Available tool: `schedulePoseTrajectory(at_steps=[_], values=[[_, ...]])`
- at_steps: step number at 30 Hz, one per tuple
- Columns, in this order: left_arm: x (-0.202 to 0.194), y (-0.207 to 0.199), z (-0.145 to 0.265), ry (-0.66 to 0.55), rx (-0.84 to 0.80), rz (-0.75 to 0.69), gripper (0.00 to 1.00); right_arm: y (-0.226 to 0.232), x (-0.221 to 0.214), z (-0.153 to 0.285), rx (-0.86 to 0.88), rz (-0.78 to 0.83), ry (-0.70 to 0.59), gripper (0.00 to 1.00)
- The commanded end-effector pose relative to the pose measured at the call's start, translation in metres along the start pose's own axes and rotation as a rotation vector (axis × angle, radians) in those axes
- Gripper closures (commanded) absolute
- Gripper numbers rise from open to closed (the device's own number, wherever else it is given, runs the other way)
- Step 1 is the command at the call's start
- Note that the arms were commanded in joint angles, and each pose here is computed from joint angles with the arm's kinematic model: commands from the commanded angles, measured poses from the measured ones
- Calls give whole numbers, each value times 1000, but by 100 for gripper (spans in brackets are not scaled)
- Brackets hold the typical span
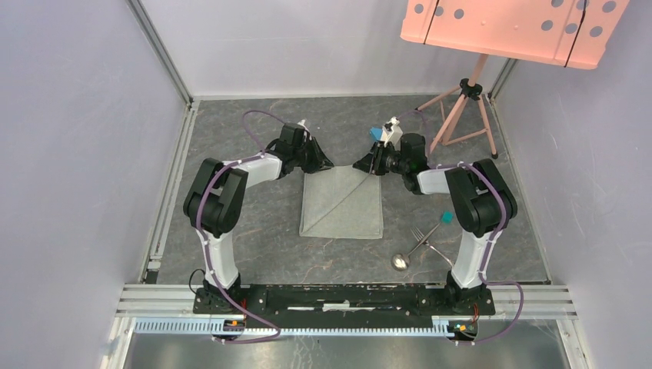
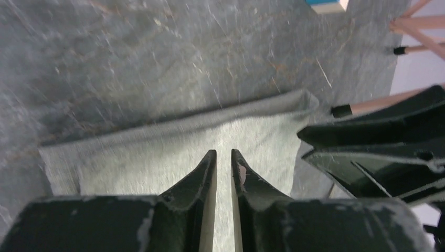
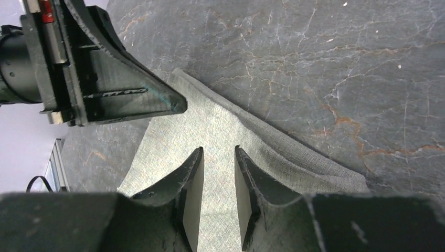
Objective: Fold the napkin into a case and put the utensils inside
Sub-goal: Smooth out the upper triangle-folded napkin at the center of the board.
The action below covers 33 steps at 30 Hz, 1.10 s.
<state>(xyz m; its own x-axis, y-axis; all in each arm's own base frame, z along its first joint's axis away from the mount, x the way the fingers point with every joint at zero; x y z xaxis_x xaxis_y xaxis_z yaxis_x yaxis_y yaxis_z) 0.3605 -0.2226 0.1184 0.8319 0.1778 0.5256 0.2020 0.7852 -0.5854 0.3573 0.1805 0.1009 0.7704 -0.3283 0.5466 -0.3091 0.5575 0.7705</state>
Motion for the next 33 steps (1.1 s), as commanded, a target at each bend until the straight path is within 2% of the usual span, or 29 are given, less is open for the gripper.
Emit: schedulePoseTrajectory(at_steps=[1,13,18,25,28,33], values=[[27,6,-15,-111,28,16,78,2,18,-6,9,53,-27,67],[12,53,-29,-154,149,33,82,-27,11,-11,-83,-4,-12,69],[4,67,-37,-133,166,70,87,-37,10,-10,-119,-37,-25,69],[-3,83,-29,-162,209,135,90,-48,14,-6,-135,-54,-34,68],[-3,84,-28,-164,197,134,91,-51,20,-5,-112,-53,-35,65],[0,76,-27,-174,122,97,91,-37,37,4,-79,9,-55,53]])
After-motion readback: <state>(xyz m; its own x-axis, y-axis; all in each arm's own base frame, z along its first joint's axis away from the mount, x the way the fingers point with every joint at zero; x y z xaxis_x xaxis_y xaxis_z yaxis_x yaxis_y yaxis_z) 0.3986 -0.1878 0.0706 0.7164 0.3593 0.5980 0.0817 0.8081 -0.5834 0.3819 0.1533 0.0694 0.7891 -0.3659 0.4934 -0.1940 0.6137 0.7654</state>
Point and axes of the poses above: each gripper's point midway between its finger pads, its own z axis back along the fingers, its own y axis along the line the jaws close on, x = y × z, the point moved 9 cm from there along z, back along the fingers, and after that the axes turned 11 degrees about -z, right-handed, at the moved point
